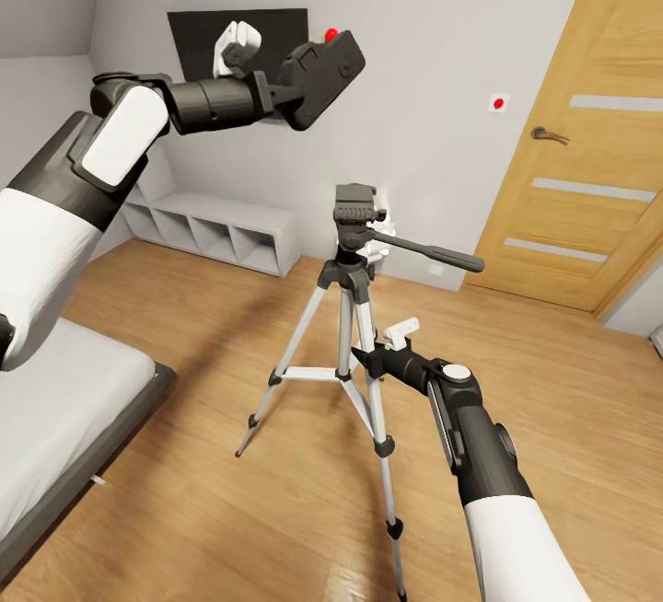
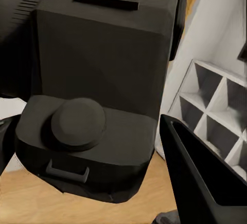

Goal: Attach the digital camera to the camera tripod in the bedroom.

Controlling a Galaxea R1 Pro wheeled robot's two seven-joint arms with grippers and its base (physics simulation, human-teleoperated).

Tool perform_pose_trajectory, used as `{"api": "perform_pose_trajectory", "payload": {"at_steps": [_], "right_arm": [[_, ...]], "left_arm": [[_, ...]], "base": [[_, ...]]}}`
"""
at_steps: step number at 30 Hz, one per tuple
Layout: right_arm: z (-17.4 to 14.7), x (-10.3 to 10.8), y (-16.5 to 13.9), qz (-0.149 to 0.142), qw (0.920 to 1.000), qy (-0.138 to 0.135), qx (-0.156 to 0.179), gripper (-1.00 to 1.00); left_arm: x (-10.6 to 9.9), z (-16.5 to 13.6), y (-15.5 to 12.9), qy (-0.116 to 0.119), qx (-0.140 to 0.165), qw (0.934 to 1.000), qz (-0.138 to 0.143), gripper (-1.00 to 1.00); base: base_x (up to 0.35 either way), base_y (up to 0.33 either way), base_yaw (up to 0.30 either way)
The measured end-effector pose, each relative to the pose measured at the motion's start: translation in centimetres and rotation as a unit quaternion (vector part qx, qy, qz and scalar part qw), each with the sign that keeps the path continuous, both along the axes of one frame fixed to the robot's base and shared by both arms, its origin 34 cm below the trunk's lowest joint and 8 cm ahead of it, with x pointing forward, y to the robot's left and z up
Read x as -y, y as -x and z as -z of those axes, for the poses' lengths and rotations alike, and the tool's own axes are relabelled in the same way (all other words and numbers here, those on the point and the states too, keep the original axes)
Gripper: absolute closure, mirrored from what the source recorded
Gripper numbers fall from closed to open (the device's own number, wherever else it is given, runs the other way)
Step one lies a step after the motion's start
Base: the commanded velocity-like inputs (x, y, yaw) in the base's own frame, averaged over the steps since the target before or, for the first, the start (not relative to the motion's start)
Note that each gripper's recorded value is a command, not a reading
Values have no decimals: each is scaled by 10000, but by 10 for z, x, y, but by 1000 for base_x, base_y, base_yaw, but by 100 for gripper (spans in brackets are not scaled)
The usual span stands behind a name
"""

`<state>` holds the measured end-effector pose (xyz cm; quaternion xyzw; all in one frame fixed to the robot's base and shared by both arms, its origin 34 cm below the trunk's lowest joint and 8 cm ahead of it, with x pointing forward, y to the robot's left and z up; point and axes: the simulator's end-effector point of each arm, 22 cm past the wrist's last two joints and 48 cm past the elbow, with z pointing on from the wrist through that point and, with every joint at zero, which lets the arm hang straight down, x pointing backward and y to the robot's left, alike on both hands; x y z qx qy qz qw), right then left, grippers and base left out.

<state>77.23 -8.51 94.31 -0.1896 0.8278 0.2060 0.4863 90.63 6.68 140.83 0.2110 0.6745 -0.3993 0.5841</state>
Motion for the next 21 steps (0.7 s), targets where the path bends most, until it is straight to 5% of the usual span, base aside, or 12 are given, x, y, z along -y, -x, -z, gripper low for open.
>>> {"api": "perform_pose_trajectory", "payload": {"at_steps": [5,8,12,21], "right_arm": [[0,0,0,2,10000,0,-1,100],[0,0,0,2,10000,0,-2,100],[0,0,0,3,10000,0,-2,100],[0,0,0,3,10000,1,-4,100]], "left_arm": [[6,0,5,-176,124,9998,37,100],[10,10,5,-515,239,9984,16,100],[20,37,11,-1290,468,9905,113,100],[34,61,36,-1707,560,9793,933,100]], "base": [[0,0,0],[0,0,0],[0,0,0],[0,0,0]]}}
